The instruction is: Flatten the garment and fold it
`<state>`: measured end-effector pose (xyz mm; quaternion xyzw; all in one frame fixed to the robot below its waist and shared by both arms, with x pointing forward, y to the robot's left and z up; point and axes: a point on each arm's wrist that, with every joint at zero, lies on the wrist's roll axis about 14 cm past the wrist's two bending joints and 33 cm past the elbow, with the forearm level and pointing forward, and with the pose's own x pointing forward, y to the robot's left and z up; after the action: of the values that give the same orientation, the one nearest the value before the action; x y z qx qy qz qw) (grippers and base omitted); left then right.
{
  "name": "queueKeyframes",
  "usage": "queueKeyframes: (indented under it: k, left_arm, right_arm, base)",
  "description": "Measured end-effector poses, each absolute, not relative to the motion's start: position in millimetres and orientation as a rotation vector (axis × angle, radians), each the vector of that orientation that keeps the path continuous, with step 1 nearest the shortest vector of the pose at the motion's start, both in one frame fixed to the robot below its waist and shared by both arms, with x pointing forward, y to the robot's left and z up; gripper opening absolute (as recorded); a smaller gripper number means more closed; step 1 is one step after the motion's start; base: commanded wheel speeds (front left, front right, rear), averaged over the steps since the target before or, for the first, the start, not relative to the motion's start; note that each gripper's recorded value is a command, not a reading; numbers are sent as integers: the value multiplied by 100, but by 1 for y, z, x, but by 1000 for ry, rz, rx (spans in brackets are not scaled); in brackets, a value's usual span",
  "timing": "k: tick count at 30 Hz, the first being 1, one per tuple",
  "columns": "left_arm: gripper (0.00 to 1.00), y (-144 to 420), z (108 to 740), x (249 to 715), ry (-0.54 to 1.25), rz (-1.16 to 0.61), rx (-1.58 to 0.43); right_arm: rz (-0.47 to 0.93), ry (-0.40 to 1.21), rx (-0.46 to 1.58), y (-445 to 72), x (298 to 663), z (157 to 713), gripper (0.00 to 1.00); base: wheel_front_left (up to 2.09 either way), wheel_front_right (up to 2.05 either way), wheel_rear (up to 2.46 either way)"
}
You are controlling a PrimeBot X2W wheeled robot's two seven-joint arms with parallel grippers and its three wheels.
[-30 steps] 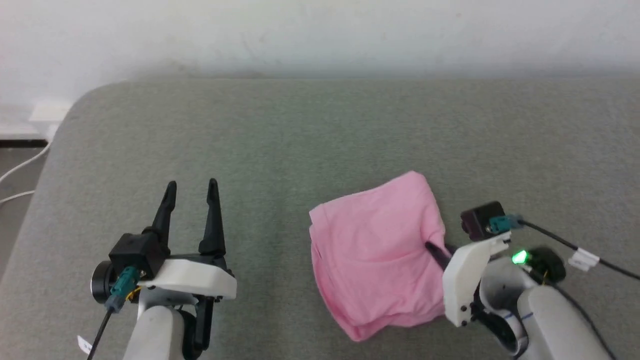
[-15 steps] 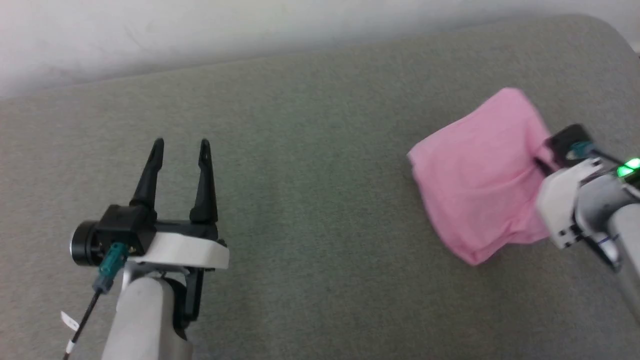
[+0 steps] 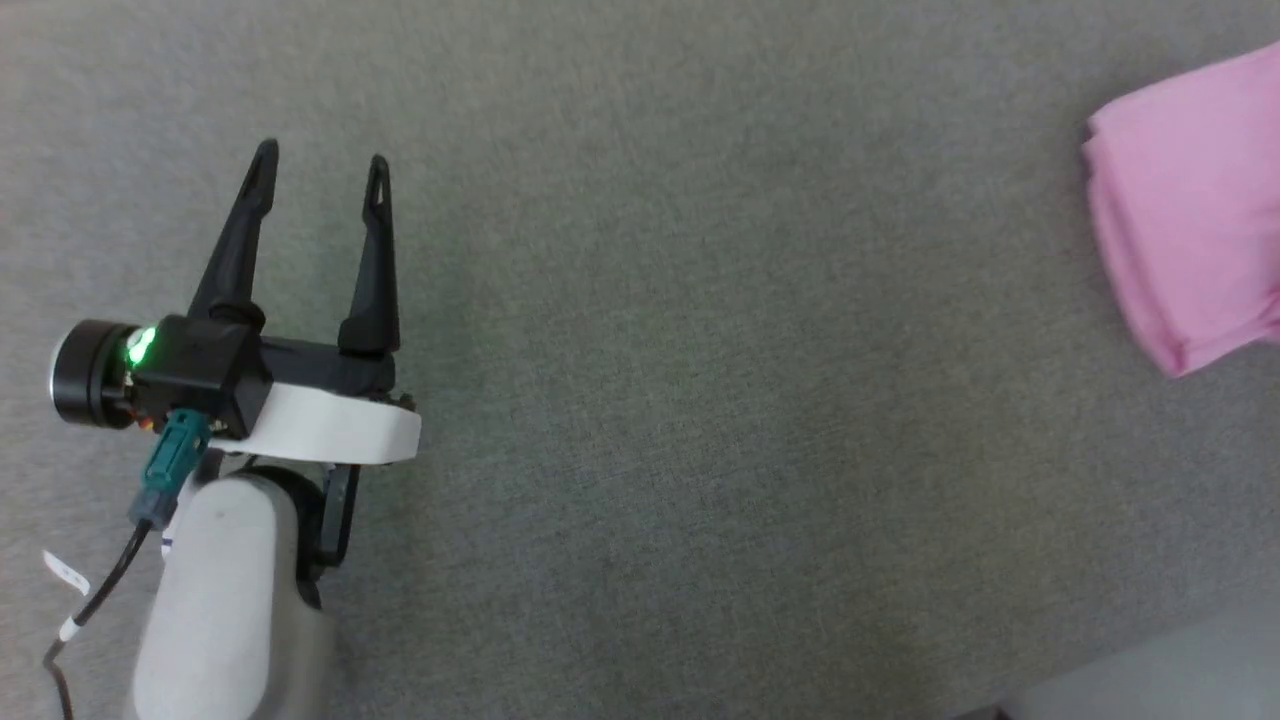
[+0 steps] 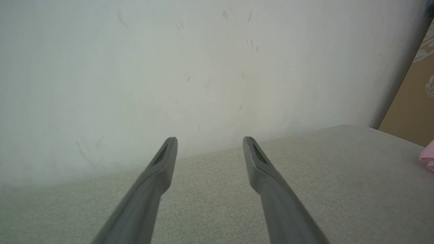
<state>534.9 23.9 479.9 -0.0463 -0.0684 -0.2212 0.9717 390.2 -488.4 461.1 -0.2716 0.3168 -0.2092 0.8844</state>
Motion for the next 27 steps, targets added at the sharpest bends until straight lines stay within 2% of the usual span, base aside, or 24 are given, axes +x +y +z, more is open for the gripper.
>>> queueKeyframes:
  k: [3,8,9,10,11,18,27]
  left_arm:
    - [100,21,460,538,-101,-456,-100]
    - [100,22,434,540,-48,-456,-107]
    - [100,23,430,540,-41,-454,-107]
    - [100,24,429,539,-39,-450,-109]
    - [100,25,428,539,-38,-446,-111]
    - [100,28,436,529,-37,-412,-151]
    - [100,54,463,493,-25,-326,-186]
  right_arm:
    - [-480,674,-619,-507,390,463,0]
    - [-549,715,-587,-518,386,445,0]
    - [-554,724,-585,-519,386,442,7]
    - [-561,726,-583,-519,385,440,44]
    - [-572,722,-573,-520,385,439,100]
    - [-590,523,-554,-514,393,471,100]
    - [-464,203,-427,-450,409,513,100]
  base:
    - [0,0,0]
    - [0,0,0]
    - [0,0,0]
    - [0,0,0]
    - [0,0,0]
    - [0,0,0]
    - [0,0,0]
